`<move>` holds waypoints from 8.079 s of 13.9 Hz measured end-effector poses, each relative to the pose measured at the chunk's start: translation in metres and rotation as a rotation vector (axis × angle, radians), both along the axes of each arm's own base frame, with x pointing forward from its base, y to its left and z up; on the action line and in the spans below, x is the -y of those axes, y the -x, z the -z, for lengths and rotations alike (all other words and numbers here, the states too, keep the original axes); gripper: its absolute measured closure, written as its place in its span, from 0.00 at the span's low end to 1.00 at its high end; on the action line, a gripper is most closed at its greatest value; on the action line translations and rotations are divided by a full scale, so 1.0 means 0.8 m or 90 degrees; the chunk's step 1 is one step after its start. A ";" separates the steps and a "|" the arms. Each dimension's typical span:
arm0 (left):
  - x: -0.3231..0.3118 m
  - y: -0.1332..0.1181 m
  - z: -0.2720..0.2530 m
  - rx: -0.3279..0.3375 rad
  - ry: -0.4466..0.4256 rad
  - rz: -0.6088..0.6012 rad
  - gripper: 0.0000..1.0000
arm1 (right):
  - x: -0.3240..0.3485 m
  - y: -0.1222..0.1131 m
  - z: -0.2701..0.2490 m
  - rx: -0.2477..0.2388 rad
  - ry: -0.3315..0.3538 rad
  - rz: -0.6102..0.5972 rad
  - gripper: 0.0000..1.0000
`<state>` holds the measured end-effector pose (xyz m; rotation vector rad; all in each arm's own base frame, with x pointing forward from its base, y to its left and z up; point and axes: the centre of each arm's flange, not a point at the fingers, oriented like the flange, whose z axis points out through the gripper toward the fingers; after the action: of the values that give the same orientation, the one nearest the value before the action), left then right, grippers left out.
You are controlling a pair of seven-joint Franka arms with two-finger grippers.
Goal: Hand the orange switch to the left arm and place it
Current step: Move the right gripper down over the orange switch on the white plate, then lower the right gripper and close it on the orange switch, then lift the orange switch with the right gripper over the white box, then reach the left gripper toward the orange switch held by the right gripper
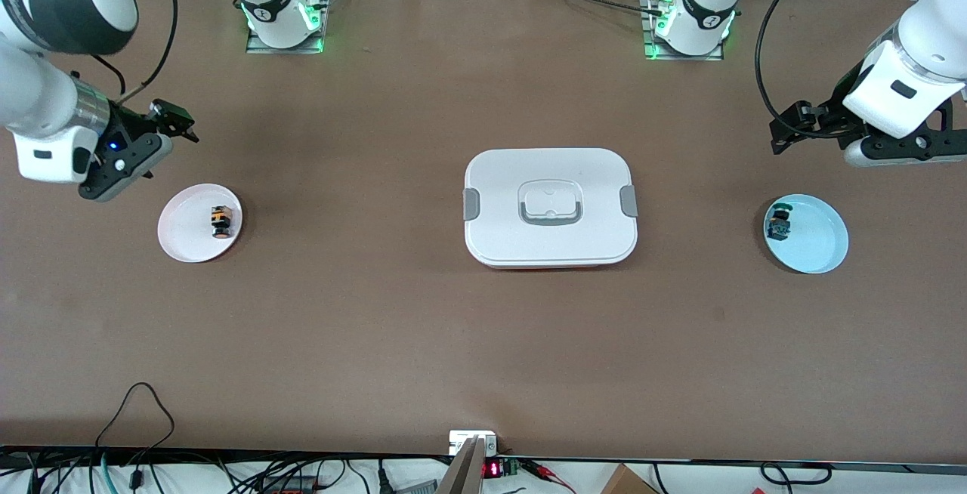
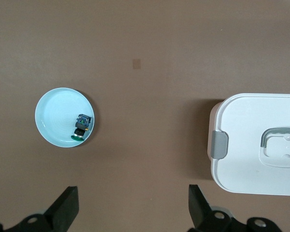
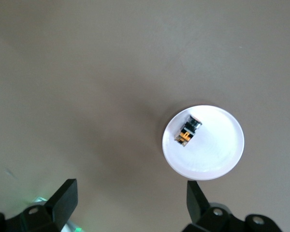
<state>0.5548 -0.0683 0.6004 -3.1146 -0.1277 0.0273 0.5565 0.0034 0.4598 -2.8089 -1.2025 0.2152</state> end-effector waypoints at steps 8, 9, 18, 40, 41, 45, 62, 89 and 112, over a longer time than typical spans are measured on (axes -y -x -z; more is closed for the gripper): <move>0.000 0.001 0.001 -0.004 -0.001 0.000 0.00 | 0.075 0.025 0.188 0.040 -0.052 -0.351 0.00; 0.000 0.001 0.001 -0.004 -0.001 0.000 0.00 | 0.084 0.025 0.217 0.039 -0.059 -0.390 0.00; -0.001 0.001 0.001 -0.005 -0.001 -0.001 0.00 | 0.108 0.016 0.312 0.075 -0.051 -0.492 0.00; -0.005 -0.001 0.004 -0.008 -0.001 -0.004 0.00 | 0.080 0.009 0.341 0.110 -0.042 -0.532 0.11; -0.005 -0.002 0.005 -0.008 -0.001 -0.004 0.00 | 0.080 0.009 0.342 0.109 -0.042 -0.532 0.19; -0.005 -0.002 0.006 -0.009 -0.001 -0.004 0.00 | 0.080 0.008 0.341 0.111 -0.041 -0.537 0.28; -0.005 -0.003 0.006 -0.009 -0.001 -0.005 0.00 | -0.030 -0.048 0.133 0.018 -0.273 -0.541 0.28; -0.005 -0.003 0.005 -0.008 -0.001 -0.005 0.00 | -0.608 0.087 0.002 0.396 -0.962 -0.168 0.28; 0.187 -0.007 0.094 -0.342 0.616 0.015 0.00 | -0.631 0.084 0.030 0.473 -0.960 -0.198 0.28</move>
<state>0.5606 -0.2177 0.5253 -3.8451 -0.0742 1.2674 0.4893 0.5084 0.4357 -1.3187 -1.0725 -1.2342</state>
